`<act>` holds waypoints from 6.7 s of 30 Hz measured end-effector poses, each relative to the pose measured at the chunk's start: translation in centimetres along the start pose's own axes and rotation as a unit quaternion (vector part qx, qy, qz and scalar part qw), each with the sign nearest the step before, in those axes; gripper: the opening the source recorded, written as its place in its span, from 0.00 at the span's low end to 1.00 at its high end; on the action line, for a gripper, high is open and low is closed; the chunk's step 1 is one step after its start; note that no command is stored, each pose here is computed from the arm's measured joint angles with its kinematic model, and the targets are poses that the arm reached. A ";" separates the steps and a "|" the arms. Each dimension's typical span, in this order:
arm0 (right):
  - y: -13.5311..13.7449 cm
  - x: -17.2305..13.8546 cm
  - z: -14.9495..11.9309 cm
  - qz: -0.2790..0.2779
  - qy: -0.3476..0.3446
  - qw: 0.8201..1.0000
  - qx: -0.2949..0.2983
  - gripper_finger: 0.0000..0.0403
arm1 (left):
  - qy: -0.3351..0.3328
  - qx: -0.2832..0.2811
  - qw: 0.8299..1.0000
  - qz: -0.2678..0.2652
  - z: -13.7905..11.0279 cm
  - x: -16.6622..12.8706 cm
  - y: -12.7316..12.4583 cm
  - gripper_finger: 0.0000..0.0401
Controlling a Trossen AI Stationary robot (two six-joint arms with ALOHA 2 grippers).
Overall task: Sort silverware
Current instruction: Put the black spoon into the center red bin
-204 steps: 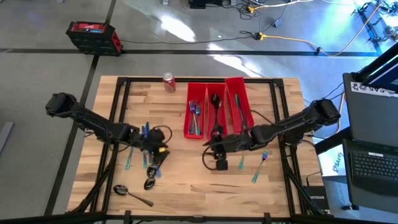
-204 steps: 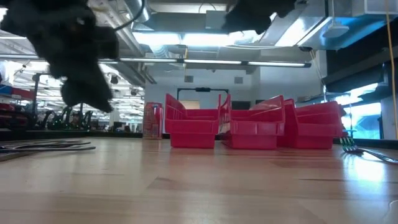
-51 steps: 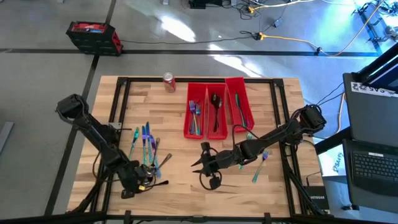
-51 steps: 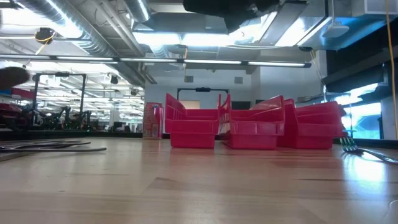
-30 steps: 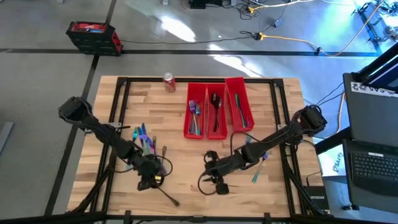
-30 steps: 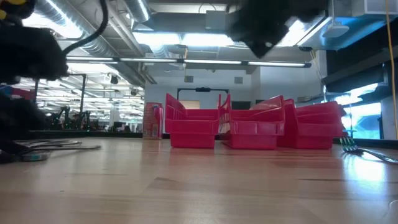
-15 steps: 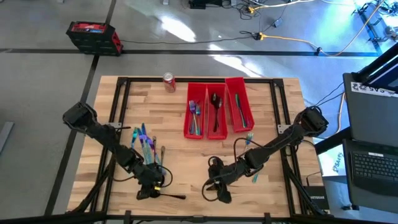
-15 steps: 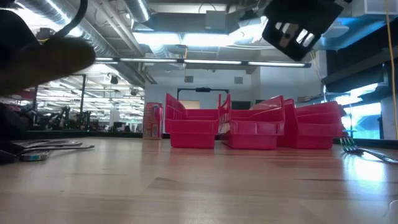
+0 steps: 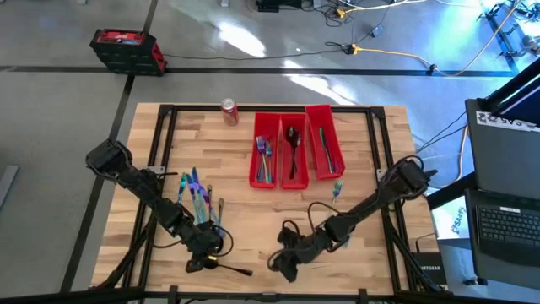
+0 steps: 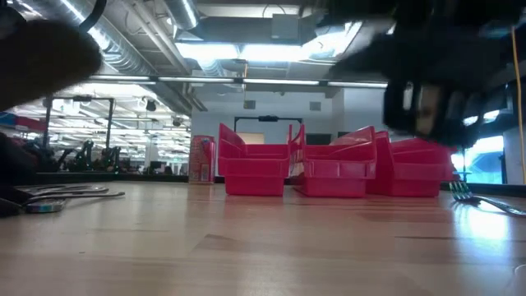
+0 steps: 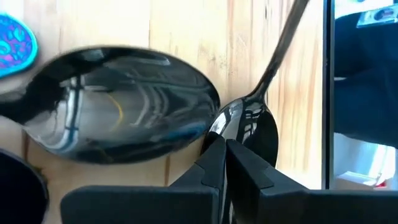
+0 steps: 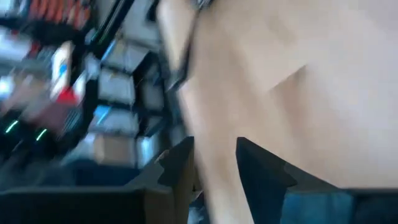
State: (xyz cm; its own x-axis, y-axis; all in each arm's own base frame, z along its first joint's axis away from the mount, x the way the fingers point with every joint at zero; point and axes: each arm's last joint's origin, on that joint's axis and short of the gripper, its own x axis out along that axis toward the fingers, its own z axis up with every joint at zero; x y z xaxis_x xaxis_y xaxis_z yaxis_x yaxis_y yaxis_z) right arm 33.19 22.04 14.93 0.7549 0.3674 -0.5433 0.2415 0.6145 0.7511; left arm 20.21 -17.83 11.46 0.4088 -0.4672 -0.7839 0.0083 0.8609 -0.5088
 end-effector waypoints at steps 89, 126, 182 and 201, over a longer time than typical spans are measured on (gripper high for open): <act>3.1 5.8 -2.7 -0.029 -0.213 0.879 0.426 0.50 | -0.103 -0.053 0.992 0.057 2.5 -0.3 1.9 0.00; 3.3 5.6 -3.6 -0.028 -0.209 0.871 0.443 0.51 | -0.073 -0.080 0.993 0.051 1.6 -0.2 1.4 0.00; 2.1 6.1 -1.4 -0.057 -0.194 0.865 0.459 0.24 | -0.075 -0.065 0.993 0.058 1.5 -0.2 1.4 0.00; 2.4 6.2 -1.0 -0.036 -0.199 0.864 0.461 0.21 | -0.075 -0.066 0.993 0.058 1.5 -0.2 1.4 0.00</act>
State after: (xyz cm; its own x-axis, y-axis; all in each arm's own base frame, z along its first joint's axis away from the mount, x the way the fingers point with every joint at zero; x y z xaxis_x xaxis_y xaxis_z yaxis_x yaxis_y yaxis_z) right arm 37.84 26.44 12.99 0.8238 -0.0313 -0.5660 0.5401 -0.2598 0.8005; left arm 21.51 -16.27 11.44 0.5314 -0.3232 -0.7830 -0.1630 0.8681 -0.4689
